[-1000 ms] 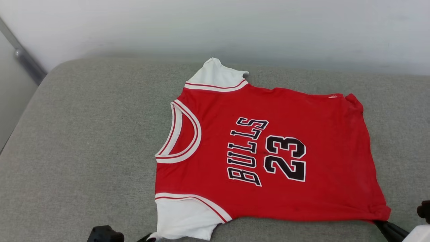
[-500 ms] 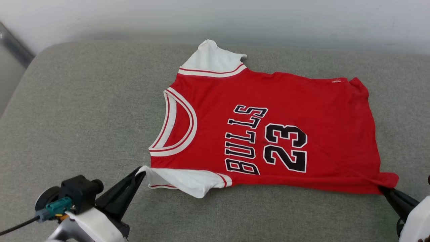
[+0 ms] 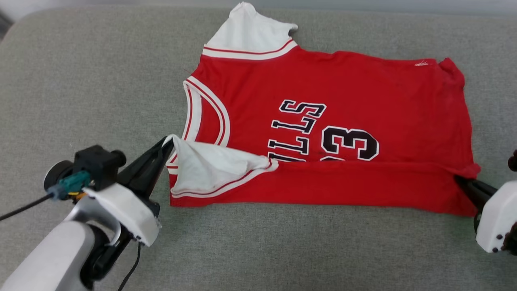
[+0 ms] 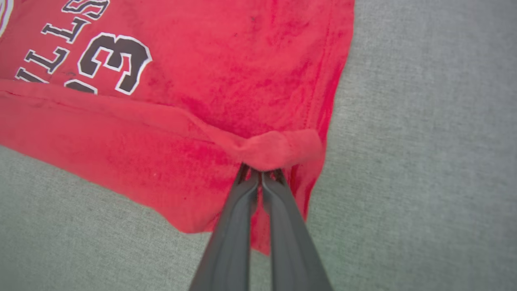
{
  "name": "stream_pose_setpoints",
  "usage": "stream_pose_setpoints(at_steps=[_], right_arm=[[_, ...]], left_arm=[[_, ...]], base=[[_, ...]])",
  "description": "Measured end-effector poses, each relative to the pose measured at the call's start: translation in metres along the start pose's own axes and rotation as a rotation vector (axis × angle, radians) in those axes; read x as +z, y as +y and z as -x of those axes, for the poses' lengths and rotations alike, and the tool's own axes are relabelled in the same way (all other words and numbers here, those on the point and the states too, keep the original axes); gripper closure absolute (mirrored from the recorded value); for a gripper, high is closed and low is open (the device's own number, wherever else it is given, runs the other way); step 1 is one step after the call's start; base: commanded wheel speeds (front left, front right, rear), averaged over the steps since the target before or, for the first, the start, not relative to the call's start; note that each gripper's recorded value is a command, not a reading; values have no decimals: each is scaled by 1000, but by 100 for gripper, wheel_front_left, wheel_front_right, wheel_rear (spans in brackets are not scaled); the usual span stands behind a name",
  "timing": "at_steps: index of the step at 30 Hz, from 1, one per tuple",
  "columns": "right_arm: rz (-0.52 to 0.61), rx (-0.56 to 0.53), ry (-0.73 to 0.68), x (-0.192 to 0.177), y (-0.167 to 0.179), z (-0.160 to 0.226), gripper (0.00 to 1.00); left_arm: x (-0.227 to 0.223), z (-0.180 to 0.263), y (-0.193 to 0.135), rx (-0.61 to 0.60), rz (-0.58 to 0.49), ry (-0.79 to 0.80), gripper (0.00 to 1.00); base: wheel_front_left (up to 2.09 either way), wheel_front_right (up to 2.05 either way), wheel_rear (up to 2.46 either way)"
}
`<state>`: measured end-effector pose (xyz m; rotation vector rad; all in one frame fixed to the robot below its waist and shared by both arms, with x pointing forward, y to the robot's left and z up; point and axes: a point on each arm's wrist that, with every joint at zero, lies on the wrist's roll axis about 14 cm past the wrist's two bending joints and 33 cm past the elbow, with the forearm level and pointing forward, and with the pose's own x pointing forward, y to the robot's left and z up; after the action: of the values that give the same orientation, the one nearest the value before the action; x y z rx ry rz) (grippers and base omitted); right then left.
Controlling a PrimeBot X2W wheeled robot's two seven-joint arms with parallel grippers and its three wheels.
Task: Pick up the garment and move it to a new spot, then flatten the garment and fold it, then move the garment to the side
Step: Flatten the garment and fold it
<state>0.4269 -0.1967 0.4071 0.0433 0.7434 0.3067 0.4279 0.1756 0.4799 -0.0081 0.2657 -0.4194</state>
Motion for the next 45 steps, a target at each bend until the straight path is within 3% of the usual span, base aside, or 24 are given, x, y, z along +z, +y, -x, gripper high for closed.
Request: stream_pose_setpoints(at_steps=[11,12,13,14,23,34,45], right_arm=[[27,15,107,-14,2,-30,100],[32,13,108,-14,2,-32,100],[36,11,106,-13,1,-33,82],[38,8,104,-12,1,-33,0],[47,-7,72,-1,4,-24,0],[25,-70,-6,8,8,17,0],[-63,-122,-29,-1,14,40,0]], left_arm=[[-31,-31,24,63,11,63,100],[-33,-33,25,67,12,65,72],[-35,-35,25,72,12,69,46],[-36,-37,26,78,13,69,0],[-30,-35,35,153,40,15,0],[-27,9,22,230,131,-15,0],[-59,32,-13,183,161,182,0]], base=[[0,0,0],[0,0,0],[0,0,0],[0,0,0],[0,0,0],[0,0,0],[0,0,0]])
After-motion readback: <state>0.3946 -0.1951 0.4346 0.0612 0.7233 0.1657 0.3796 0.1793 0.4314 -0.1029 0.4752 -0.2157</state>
